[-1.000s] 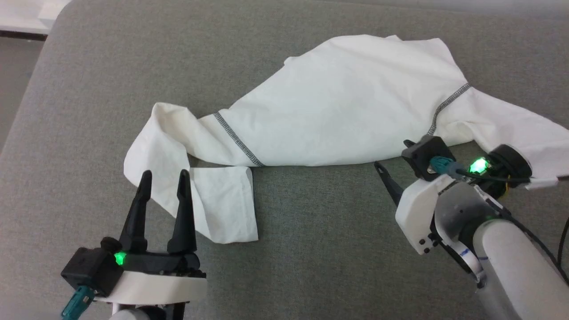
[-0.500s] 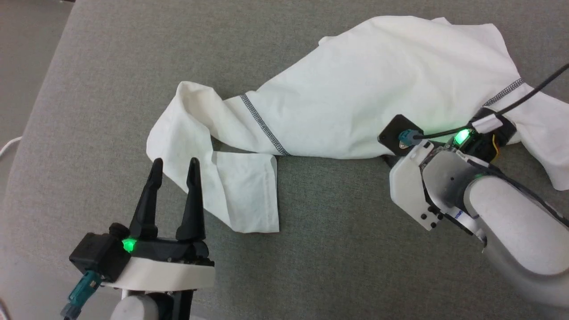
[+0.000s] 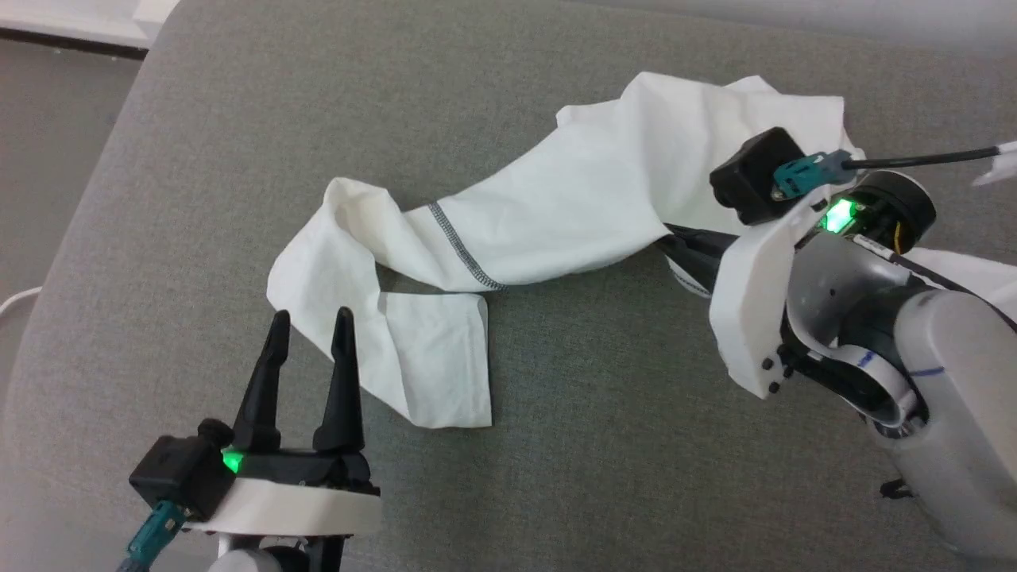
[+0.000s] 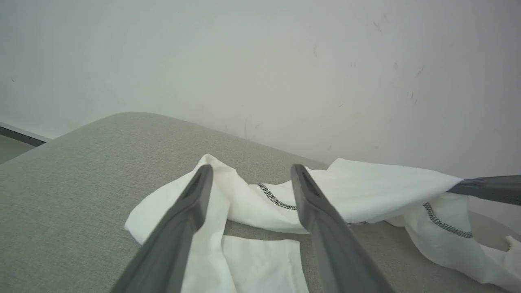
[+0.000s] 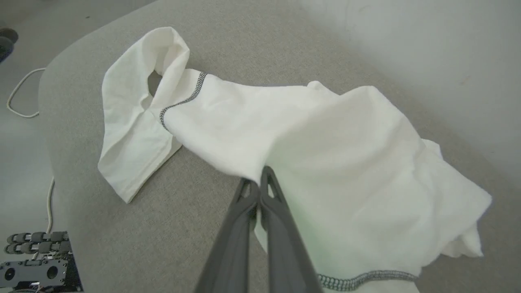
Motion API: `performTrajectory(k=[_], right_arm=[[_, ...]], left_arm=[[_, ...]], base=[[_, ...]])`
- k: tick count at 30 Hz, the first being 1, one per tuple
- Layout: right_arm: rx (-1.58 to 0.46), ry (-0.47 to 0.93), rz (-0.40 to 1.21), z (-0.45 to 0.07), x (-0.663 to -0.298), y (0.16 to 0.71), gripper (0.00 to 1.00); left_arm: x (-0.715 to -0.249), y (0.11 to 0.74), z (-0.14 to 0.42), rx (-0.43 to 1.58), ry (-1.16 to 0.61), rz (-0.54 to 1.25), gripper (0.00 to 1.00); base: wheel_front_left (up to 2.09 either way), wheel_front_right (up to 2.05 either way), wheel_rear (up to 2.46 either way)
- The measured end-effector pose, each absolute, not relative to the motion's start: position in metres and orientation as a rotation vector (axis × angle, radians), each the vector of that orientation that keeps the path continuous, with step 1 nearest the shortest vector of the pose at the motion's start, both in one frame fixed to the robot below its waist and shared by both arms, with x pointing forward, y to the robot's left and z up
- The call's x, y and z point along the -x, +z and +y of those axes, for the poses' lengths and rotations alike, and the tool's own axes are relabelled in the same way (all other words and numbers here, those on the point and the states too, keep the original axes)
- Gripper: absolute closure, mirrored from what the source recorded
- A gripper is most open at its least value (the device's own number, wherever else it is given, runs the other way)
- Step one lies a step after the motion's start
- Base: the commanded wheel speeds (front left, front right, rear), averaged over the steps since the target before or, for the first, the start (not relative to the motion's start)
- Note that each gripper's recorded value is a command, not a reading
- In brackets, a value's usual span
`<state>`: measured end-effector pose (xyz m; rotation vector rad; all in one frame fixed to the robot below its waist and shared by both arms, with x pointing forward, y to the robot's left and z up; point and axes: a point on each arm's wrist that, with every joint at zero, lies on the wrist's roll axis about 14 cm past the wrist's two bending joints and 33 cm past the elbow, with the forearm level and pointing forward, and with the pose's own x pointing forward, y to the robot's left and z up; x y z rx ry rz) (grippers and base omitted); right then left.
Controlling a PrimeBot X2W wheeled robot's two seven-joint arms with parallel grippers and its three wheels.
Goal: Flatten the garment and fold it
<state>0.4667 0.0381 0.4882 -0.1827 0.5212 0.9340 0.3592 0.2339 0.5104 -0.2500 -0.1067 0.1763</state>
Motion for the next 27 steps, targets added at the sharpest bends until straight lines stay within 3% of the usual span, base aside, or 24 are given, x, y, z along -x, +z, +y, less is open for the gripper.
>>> performTrajectory(k=[4,9,18,27], right_arm=[[0.140,0.947,0.538,0.025,-0.446,0.523,1.00],[0.062,0.925,0.673,-0.004,-0.421,0.533,1.00],[0.160,0.722,0.678,-0.026,-0.485,0.521,1.00],[0.245,0.719,0.593,0.014,-0.543,0.471,1.00]], left_arm=[[-0.351,0.515,0.231,0.261,0.171,-0.119,0.00],[-0.350,0.519,0.221,0.278,0.142,-0.129,0.00],[-0.367,0.509,0.207,0.304,0.094,-0.100,0.00],[-0.371,0.493,0.219,0.296,0.131,-0.054,0.00]], base=[[0.00,0.00,0.00],[0.00,0.00,0.00],[0.00,0.00,0.00],[0.00,0.00,0.00]])
